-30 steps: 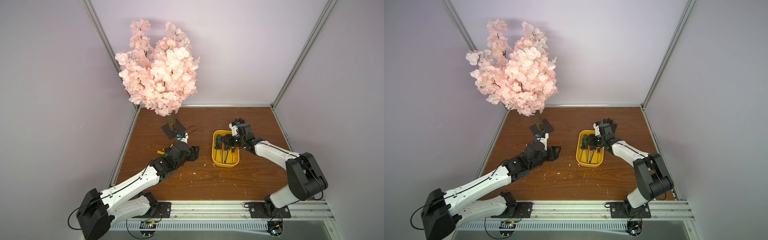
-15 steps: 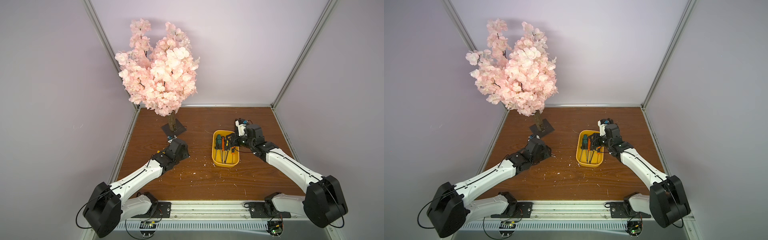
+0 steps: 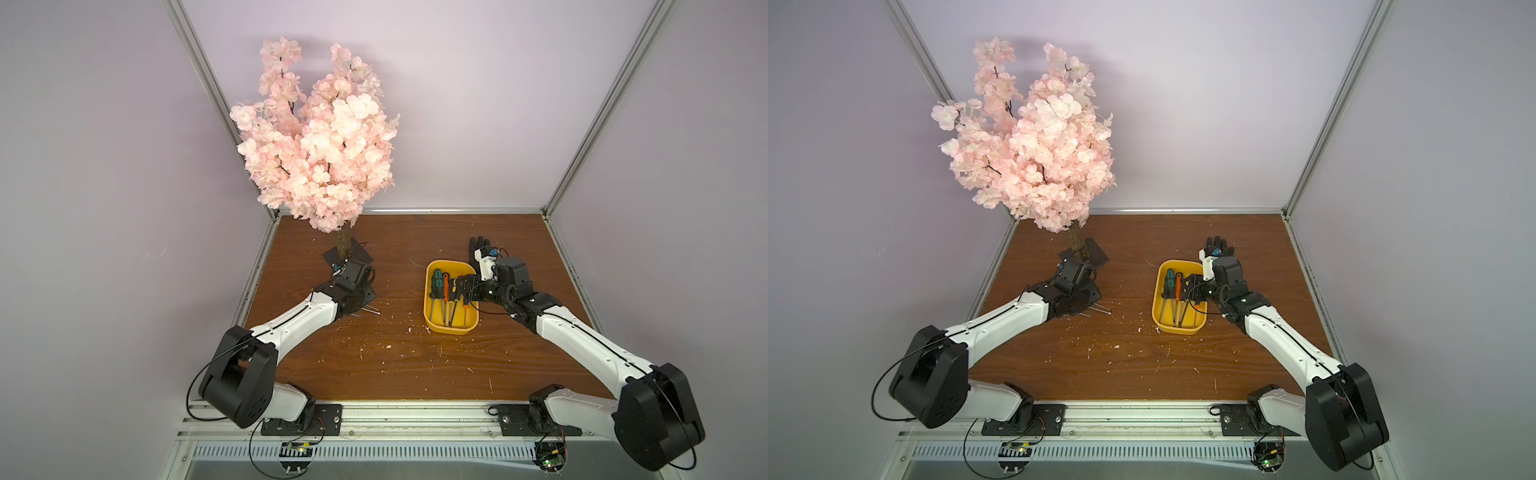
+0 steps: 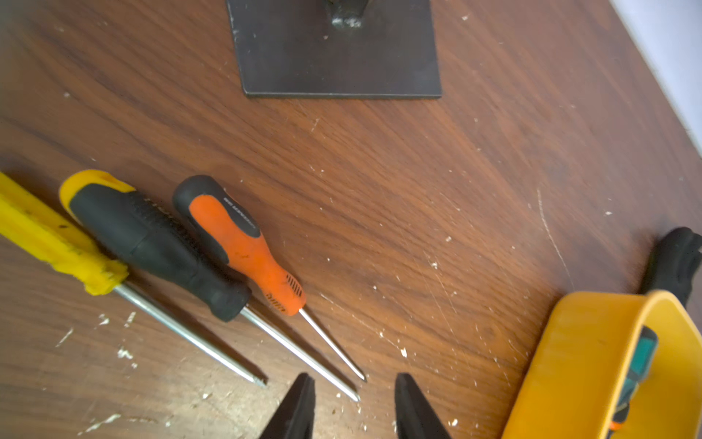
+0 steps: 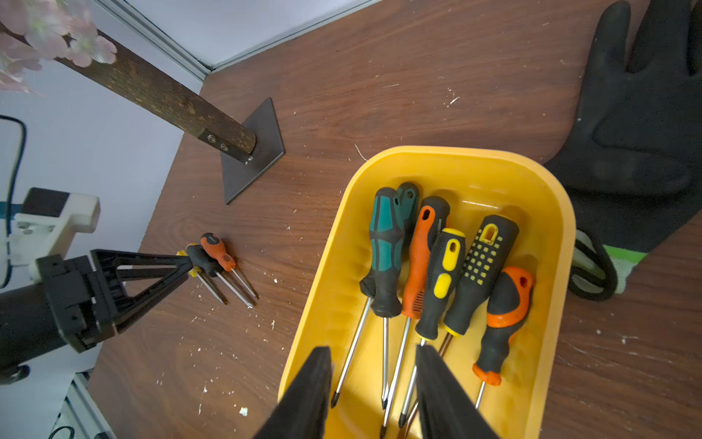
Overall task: Put the screwdriver on the desktop into the storage box
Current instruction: Pick up the screwdriver from the center of the board.
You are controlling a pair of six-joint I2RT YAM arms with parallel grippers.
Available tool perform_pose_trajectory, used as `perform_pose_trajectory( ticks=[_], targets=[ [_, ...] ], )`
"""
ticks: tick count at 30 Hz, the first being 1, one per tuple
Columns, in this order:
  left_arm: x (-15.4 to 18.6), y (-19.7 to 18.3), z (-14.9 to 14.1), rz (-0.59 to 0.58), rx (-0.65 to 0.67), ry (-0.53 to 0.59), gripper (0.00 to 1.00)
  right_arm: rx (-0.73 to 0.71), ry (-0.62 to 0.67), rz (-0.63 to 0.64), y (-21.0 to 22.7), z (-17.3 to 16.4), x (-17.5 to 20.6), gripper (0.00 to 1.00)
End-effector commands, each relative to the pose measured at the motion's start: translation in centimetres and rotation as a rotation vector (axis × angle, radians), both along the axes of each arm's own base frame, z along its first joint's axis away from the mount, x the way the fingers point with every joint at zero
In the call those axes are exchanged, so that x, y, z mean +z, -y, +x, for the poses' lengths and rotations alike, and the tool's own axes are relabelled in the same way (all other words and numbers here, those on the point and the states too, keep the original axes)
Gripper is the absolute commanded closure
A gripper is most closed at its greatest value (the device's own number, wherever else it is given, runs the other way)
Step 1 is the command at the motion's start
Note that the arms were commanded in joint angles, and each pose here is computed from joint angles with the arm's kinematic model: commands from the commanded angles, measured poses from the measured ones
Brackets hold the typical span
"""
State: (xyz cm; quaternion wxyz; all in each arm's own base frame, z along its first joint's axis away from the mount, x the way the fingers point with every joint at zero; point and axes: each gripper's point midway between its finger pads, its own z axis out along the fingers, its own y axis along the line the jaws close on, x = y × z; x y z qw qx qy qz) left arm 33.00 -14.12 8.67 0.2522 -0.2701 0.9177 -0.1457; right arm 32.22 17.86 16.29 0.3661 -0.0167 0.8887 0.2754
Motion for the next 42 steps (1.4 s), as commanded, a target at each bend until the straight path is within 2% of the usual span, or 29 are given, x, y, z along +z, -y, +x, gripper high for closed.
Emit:
perform_pose_trajectory(
  ticks=[1, 14, 42],
  targets=[
    [-1.6, -0.4, -0.4, 0.002, 0.008, -0.095, 0.62, -0.026, 0.044, 0.001, 0.5, 0.3, 0.9, 0.57],
    [-4.2, -0.6, 0.2, 0.031, 0.028, -0.172, 0.62, -0.071, 0.064, -0.009, 1.8, 0.1, 1.3, 0.54],
    [-6.7, -0.2, 1.0, 0.067, 0.006, -0.226, 0.65, -0.081, 0.071, -0.006, 2.3, 1.0, 1.8, 0.50]
  ],
)
